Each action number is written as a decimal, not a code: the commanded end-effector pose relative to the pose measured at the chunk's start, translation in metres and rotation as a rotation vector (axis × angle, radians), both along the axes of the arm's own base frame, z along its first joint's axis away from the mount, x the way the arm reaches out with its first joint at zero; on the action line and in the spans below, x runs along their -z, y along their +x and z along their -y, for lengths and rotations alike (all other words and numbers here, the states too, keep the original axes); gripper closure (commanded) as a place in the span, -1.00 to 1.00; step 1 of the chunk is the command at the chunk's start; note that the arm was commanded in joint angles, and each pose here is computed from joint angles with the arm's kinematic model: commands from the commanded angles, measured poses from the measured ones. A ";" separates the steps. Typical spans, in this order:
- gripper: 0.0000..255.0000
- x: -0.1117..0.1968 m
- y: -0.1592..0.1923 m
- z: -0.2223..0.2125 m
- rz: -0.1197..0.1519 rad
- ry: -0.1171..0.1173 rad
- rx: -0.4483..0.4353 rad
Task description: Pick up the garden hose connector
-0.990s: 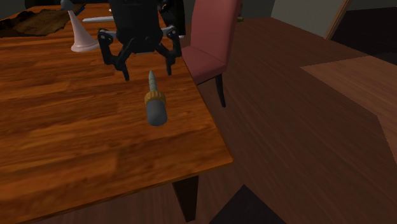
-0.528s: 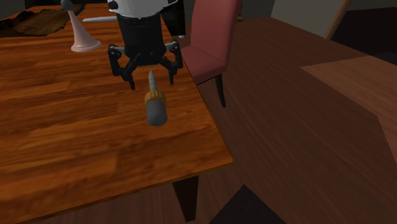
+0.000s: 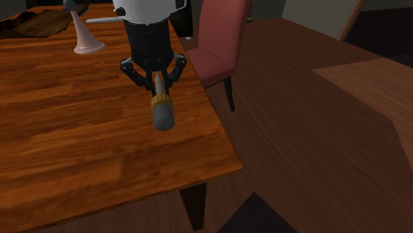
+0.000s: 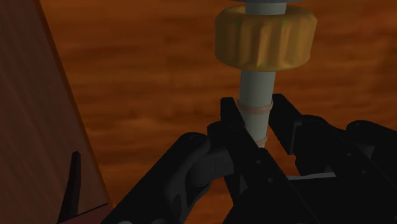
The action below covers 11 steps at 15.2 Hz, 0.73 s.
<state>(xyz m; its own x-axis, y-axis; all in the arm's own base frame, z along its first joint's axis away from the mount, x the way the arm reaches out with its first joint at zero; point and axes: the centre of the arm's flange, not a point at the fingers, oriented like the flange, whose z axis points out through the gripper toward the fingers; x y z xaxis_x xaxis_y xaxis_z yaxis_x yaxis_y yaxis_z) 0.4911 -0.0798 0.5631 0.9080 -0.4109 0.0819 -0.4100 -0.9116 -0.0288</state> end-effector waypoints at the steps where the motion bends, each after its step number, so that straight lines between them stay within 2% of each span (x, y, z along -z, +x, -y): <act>1: 1.00 0.000 0.000 0.000 0.000 0.000 0.000; 4: 1.00 -0.001 0.000 -0.001 0.000 0.000 0.000; 11: 1.00 -0.038 0.000 -0.001 0.000 0.000 0.000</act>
